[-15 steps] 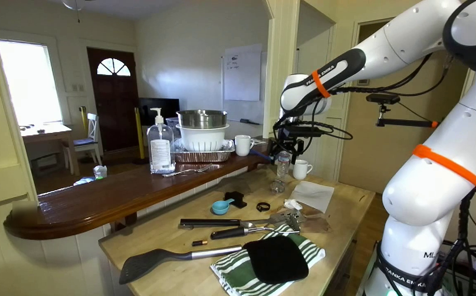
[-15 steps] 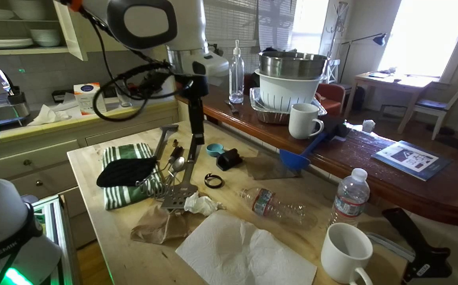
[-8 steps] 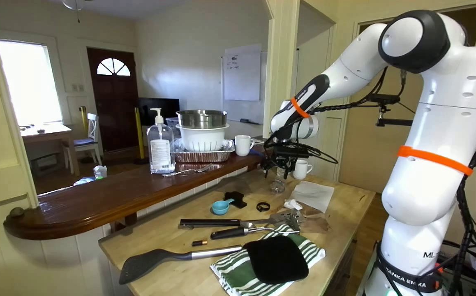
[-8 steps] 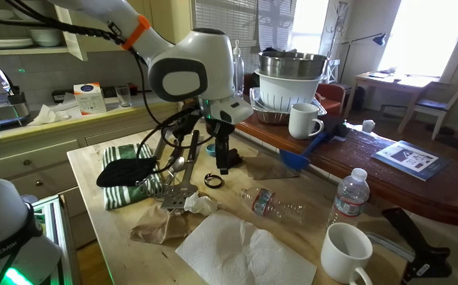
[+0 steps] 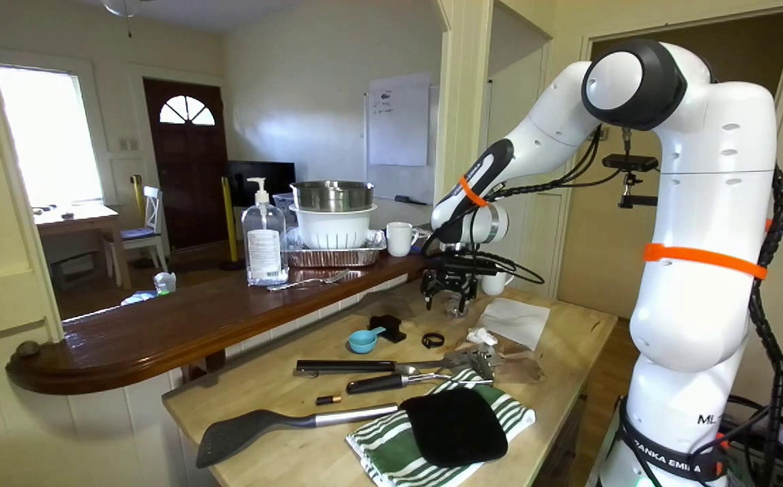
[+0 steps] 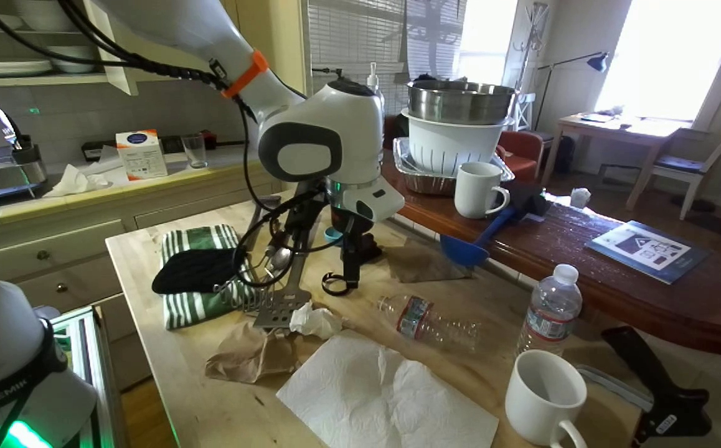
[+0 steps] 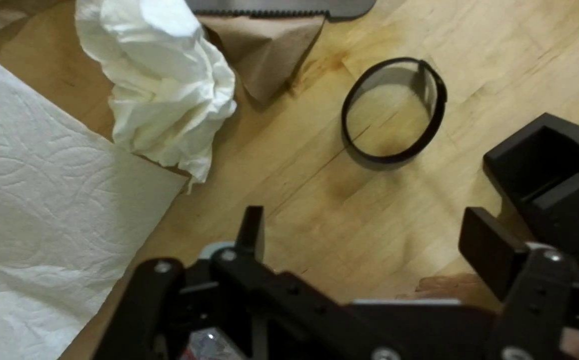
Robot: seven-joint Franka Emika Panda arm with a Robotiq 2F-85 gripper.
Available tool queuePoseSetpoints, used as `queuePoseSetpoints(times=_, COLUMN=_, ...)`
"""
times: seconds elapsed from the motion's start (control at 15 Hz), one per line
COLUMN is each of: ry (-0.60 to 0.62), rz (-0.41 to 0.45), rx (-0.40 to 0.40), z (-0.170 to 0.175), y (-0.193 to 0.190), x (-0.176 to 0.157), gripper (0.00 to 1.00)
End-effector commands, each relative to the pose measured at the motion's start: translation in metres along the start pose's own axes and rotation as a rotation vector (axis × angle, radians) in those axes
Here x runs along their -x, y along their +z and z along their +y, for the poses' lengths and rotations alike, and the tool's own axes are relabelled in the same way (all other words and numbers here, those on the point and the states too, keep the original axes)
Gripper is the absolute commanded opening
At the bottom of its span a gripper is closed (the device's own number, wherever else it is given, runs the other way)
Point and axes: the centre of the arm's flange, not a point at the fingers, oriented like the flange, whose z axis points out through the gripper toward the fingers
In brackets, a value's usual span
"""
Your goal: Put the black band in the blue object
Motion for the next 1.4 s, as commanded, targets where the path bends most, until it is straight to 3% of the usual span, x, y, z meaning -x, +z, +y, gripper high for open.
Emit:
queuePoseSetpoints(times=0.0, ry=-0.009, rz=0.002, rx=-0.002, z=-0.001, y=0.004, x=-0.001, gripper=1.00)
queuePoseSetpoints(times=0.53, ry=-0.050, rz=-0.070, rx=0.000, z=-0.009, y=0.044, x=0.007, gripper=1.00)
queuePoseSetpoints(times=0.6, ry=-0.050, rz=-0.079, rx=-0.003, z=-0.009, y=0.048, x=0.008, gripper=0.90)
queuePoseSetpoints(times=0.67, ry=-0.050, rz=-0.085, rx=-0.005, z=-0.009, y=0.052, x=0.009, gripper=0.73)
queuePoseSetpoints(times=0.8, ry=-0.052, rz=-0.101, rx=-0.007, z=-0.009, y=0.057, x=0.011, gripper=0.56)
queuePoseSetpoints(times=1.13, ry=-0.056, rz=-0.130, rx=-0.004, z=-0.010, y=0.067, x=0.014, gripper=0.42)
queuePoseSetpoints(times=1.33, ry=-0.068, rz=-0.137, rx=0.008, z=-0.014, y=0.068, x=0.015, gripper=0.17)
